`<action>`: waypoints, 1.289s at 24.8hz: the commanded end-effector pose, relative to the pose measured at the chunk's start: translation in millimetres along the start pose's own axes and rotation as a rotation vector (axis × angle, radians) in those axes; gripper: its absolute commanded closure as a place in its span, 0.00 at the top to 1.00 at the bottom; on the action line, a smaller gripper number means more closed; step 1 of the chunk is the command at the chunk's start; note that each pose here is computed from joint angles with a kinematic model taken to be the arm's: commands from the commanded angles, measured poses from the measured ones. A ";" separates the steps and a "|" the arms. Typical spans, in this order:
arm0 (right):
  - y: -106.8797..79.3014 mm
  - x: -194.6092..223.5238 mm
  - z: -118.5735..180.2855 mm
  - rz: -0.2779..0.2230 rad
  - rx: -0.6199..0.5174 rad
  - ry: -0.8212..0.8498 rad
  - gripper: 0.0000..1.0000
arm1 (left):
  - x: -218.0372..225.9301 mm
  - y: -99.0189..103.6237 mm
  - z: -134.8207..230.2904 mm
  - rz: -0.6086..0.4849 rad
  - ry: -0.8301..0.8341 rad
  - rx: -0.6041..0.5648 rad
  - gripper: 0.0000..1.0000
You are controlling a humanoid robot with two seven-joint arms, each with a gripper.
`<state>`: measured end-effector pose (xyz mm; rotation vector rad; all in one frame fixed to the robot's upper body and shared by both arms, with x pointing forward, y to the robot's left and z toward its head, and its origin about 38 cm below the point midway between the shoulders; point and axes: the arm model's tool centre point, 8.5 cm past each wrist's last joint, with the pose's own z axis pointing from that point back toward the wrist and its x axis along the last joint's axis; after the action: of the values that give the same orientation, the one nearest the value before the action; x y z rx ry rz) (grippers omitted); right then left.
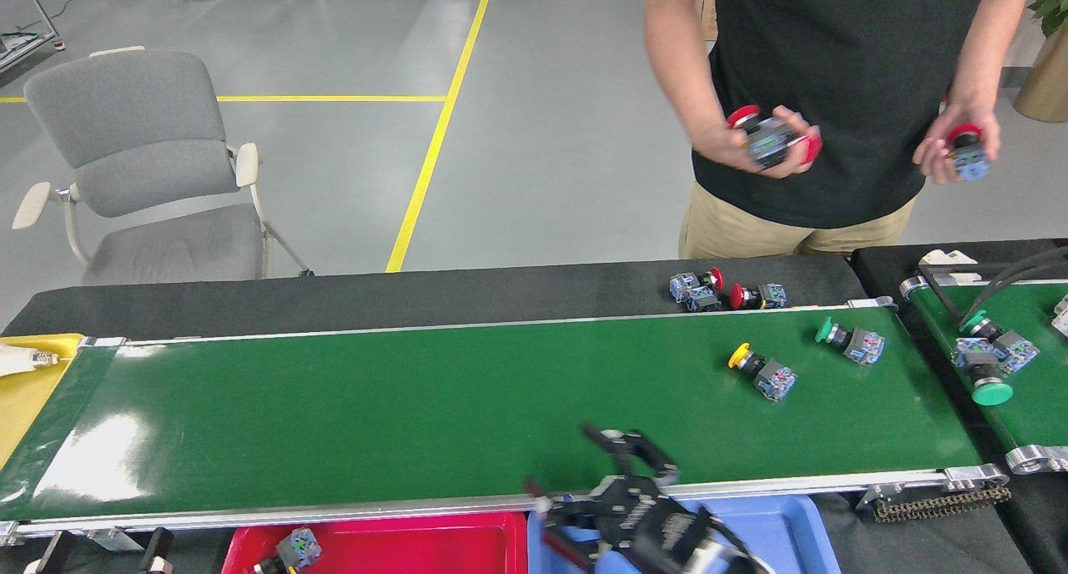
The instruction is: Pick switch part from conveyor to tray
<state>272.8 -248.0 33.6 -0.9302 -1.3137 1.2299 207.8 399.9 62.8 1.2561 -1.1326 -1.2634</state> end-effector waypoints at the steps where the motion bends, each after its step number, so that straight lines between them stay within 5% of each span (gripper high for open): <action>1: -5.6 -25.4 19.6 0.014 -0.077 0.138 0.98 | -5.6 4.7 -0.3 -0.022 0.008 0.006 1.00; 4: -5.8 -35.1 20.0 0.016 -0.066 0.247 0.98 | -7.1 5.7 1.1 -0.024 0.010 0.007 1.00; 8: -28.1 -8.4 -30.9 0.019 -0.085 0.149 0.98 | -4.2 4.8 -0.1 -0.021 -0.002 0.006 1.00; 11: -35.5 5.1 -69.2 0.113 -0.071 0.051 0.99 | -3.3 4.9 -0.3 -0.020 -0.003 0.007 1.00; 19: -26.4 43.0 -140.1 0.144 0.027 -0.007 0.99 | -3.4 5.0 -2.1 -0.020 -0.002 0.008 1.00; 25: -17.3 52.0 -165.9 0.142 0.077 -0.020 0.98 | -2.8 4.2 -8.0 -0.045 -0.007 0.002 1.00; 27: -13.4 61.5 -173.6 0.130 0.091 -0.031 0.73 | -2.6 3.1 -8.3 -0.043 -0.007 0.001 1.00; 29: -14.3 71.9 -180.8 0.149 0.096 -0.061 0.29 | -2.7 3.1 -8.3 -0.043 -0.007 0.001 1.00; 32: -13.6 78.7 -180.8 0.158 0.098 -0.084 0.05 | -2.2 2.6 -8.0 -0.042 -0.009 0.000 1.00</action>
<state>435.7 -149.7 33.9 -0.9214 -1.2216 1.4591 213.5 400.0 59.8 1.2625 -1.1101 -1.2914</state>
